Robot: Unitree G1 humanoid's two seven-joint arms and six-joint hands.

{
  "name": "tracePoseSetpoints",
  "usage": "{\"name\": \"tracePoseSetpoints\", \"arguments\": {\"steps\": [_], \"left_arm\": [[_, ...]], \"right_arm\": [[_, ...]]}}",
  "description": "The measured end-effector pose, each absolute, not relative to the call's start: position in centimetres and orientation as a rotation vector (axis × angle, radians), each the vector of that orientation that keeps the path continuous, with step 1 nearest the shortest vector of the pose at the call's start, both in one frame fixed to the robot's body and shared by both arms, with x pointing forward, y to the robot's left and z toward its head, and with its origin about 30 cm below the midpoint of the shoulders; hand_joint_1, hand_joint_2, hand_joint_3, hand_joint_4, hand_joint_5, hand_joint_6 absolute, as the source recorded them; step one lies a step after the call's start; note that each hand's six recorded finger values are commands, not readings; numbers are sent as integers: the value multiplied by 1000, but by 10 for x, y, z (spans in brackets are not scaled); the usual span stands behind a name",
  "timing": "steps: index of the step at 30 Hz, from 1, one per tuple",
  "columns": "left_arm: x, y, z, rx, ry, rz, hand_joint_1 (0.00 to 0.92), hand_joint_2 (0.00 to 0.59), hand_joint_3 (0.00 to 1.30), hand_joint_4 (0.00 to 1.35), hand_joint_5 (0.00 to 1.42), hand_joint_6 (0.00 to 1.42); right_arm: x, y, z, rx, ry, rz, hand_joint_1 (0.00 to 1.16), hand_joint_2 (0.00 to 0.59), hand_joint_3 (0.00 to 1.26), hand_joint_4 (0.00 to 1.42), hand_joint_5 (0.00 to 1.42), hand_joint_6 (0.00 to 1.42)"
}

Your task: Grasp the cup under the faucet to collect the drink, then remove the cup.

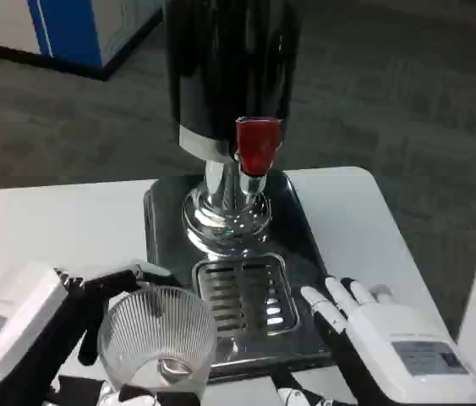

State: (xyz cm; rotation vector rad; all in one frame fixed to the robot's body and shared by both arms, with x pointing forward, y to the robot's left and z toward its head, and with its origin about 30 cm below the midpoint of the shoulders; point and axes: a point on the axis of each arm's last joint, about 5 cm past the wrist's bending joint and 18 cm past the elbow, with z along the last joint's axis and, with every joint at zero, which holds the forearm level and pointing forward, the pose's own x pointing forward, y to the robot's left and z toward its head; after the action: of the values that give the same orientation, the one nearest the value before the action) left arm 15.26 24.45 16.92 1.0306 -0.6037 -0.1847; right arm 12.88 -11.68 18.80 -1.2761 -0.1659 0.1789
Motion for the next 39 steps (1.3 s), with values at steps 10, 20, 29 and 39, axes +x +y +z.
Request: {"name": "tracePoseSetpoints", "arguments": {"steps": [10, 20, 29, 39], "left_arm": [[150, 243, 171, 1033, -617, -189, 567, 0, 906, 1017, 1205, 1424], [150, 242, 172, 1033, -621, -188, 567, 0, 906, 1017, 1205, 1424], [151, 242, 173, 1034, -624, -184, 567, 0, 906, 1017, 1205, 1424], [185, 235, 178, 1041, -646, -164, 561, 0, 906, 1017, 1205, 1424]], "right_arm": [[125, -120, 190, -1259, -170, 168, 267, 406, 97, 0, 0, 0], [123, -123, 189, -1258, -149, 159, 267, 406, 97, 0, 0, 0], [122, -124, 189, -1258, -147, 155, 267, 406, 97, 0, 0, 0], [115, -136, 194, -1241, -122, 98, 267, 406, 97, 0, 0, 0]]}}
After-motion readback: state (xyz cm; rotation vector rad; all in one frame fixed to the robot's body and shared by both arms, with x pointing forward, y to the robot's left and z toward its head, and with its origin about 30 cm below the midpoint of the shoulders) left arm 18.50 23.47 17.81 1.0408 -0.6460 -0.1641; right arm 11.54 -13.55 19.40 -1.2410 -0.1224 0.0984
